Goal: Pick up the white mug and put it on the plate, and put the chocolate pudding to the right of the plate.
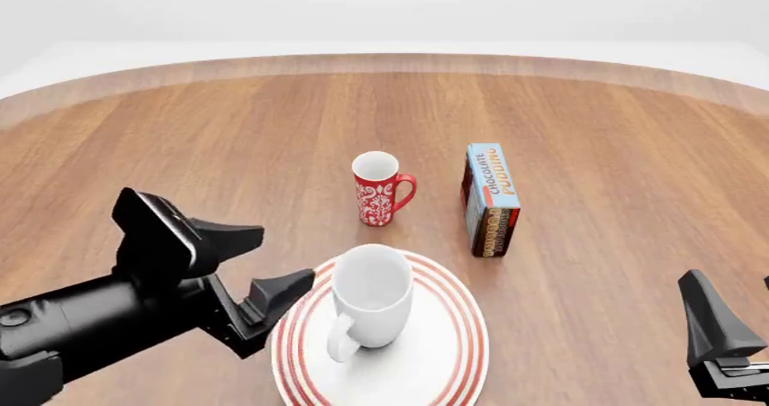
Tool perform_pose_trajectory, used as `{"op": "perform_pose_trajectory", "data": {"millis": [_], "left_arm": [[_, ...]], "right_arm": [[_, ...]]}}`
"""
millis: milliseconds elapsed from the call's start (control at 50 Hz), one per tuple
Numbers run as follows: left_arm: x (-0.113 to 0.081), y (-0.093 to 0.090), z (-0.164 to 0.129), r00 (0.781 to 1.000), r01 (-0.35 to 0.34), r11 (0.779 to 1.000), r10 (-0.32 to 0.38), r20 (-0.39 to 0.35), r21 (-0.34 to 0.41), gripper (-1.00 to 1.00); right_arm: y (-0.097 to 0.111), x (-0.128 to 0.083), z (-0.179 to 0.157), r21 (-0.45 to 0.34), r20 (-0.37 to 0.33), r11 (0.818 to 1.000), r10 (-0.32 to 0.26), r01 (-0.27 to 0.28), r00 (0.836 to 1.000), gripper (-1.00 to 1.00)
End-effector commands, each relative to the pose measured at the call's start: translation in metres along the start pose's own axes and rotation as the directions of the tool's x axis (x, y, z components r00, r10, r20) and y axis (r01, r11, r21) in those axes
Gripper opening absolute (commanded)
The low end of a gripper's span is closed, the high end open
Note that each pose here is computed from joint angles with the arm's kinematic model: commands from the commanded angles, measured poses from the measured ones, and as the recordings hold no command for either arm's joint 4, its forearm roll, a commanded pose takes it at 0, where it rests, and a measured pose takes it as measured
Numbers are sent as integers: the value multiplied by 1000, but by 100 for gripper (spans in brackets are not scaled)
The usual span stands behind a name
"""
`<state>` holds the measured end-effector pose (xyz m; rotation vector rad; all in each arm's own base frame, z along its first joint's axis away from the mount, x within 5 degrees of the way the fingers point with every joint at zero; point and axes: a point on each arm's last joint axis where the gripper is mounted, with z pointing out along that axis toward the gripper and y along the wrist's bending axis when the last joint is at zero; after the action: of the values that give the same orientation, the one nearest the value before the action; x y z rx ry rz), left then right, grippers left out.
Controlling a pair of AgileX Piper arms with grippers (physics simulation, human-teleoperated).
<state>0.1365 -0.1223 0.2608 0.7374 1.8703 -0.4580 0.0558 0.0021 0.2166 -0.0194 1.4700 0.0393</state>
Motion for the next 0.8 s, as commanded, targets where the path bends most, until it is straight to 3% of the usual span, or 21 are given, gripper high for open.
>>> {"op": "perform_pose_trajectory", "data": {"millis": [20,160,440,580,700,740,800], "left_arm": [[-14,14,-27,997,-5,997,11,74,-81,100],[-18,24,-49,990,17,987,5,141,-159,100],[-17,33,-70,974,61,968,-5,224,-244,100],[-10,44,-87,956,109,926,2,294,-362,100],[-3,47,-92,943,144,905,-3,333,-400,100],[2,50,-94,943,143,886,14,334,-441,100],[7,50,-97,934,174,875,0,358,-452,100]], "right_arm": [[0,0,0,0,0,1000,0,0,1000,100],[0,-1,0,1,2,1000,-13,13,1000,100],[0,-1,0,1,3,1000,-13,13,1000,100],[0,-1,0,0,3,1000,-13,13,1000,100],[0,-1,0,0,3,1000,-14,14,1000,100],[0,-1,0,0,3,1000,-14,14,1000,100],[0,-1,0,0,3,1000,-14,14,1000,100]]}}
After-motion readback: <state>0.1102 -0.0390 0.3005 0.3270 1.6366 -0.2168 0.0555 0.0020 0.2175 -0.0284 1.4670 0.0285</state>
